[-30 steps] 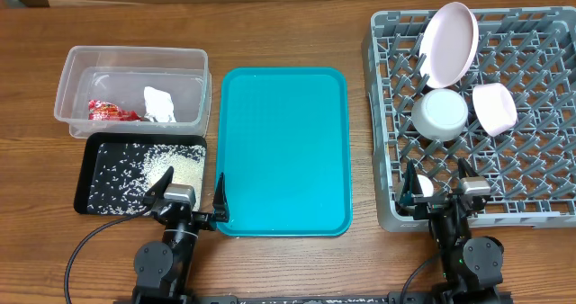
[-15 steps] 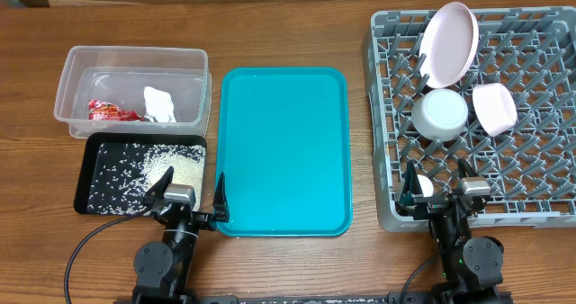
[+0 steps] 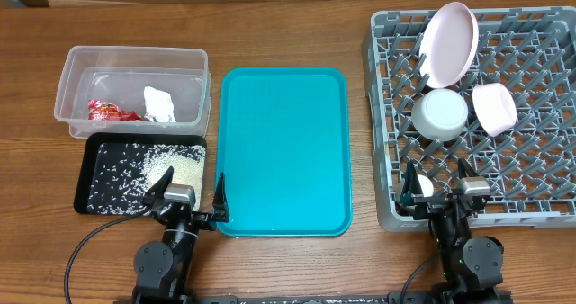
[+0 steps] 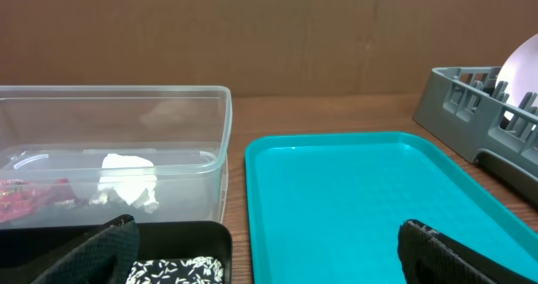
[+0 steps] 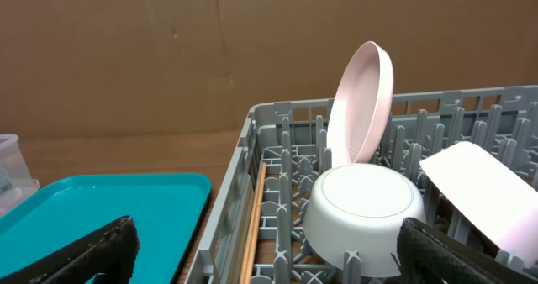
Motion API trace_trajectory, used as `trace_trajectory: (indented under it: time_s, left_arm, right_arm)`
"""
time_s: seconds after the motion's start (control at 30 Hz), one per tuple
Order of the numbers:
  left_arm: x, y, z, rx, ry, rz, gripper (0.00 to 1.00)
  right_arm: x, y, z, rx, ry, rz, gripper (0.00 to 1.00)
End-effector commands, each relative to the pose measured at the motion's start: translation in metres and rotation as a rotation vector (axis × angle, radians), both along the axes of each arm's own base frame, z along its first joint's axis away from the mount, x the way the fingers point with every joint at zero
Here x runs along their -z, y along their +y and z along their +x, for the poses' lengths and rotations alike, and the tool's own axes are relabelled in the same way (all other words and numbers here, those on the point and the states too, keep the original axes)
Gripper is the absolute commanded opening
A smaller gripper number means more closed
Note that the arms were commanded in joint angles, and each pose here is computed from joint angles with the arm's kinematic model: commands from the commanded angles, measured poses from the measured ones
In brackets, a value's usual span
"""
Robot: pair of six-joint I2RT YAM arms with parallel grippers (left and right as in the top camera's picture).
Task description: Sort waste into correct bins and load items into the dishwasher
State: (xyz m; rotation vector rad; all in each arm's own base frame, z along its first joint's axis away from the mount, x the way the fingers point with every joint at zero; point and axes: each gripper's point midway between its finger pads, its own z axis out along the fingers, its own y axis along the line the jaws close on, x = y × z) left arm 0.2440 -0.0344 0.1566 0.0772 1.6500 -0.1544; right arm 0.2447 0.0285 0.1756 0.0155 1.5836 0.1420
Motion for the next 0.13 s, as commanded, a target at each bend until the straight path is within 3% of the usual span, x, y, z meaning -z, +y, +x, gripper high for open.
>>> trace_trajectory:
  time_s: [0.0,0.1]
  left_arm:
    - [0.0004,0.0017,0.0000,-0.007,-0.002,-0.007,1.00]
    - [0.0004,0.0018,0.0000,-0.008,-0.002,-0.007,1.00]
  right_arm:
    - [0.0013,-0.0012,0.0000,0.005,-0.007,-0.001,1.00]
    - [0.0013,-0.0012,0.0000,0.005,-0.007,-0.001,1.00]
